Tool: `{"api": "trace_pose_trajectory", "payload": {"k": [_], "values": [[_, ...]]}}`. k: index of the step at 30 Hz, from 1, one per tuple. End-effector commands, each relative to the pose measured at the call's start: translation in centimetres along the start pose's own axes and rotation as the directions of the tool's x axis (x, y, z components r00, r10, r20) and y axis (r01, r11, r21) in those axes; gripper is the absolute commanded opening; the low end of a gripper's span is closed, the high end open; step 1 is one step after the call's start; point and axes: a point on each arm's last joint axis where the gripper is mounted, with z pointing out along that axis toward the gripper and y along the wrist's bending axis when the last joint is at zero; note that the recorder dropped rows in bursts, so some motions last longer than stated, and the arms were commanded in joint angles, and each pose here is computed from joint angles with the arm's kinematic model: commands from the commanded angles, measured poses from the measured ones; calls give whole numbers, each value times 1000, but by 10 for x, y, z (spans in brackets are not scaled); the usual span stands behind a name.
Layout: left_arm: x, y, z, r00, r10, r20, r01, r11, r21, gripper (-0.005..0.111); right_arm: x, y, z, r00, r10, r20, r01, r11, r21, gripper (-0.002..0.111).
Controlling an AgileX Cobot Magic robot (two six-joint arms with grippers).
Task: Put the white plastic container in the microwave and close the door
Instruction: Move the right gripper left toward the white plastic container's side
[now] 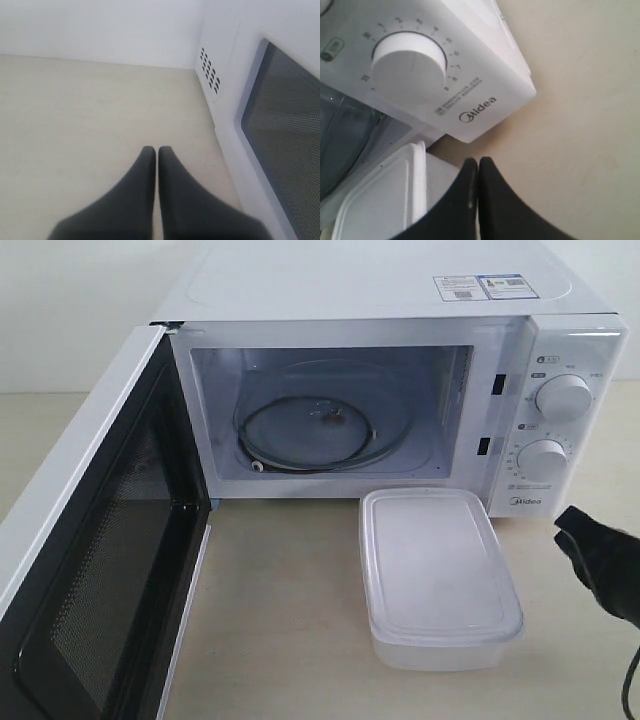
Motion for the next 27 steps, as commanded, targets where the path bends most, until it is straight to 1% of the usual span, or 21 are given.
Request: {"api": "trace_pose_trajectory", "payload": {"k": [1,3,6,7,10,13,15,16,24,27], "values": [[1,0,0,1000,1,2,-1,1000,2,4,-8,-3,7,973,-7,-231,-21,992,-120,0],[1,0,0,1000,1,2,-1,1000,2,4,-22,-5,8,944,-12,-330,-64,974,-218,0],[1,0,0,1000,1,2,-1,1000,2,4,-45,-10,7,879,-34,-475,-127,944,-304,0],[1,0,0,1000,1,2,-1,1000,2,4,-53,-13,6,849,-44,-527,-144,940,-311,0],[1,0,0,1000,1,2,-1,1000,2,4,-69,-19,11,790,46,-611,-226,948,-222,0],[1,0,0,1000,1,2,-1,1000,2,4,-71,-19,17,732,5,-681,-212,952,-221,0],[1,0,0,1000,1,2,-1,1000,2,4,-73,-16,22,713,36,-700,-256,943,-212,0],[1,0,0,1000,1,2,-1,1000,2,4,-72,-14,24,705,29,-708,-266,937,-227,0],[1,0,0,1000,1,2,-1,1000,2,4,-65,5,38,673,-65,-737,-230,929,-292,0],[1,0,0,1000,1,2,-1,1000,2,4,-60,9,40,673,-133,-727,-175,927,-332,0]]}}
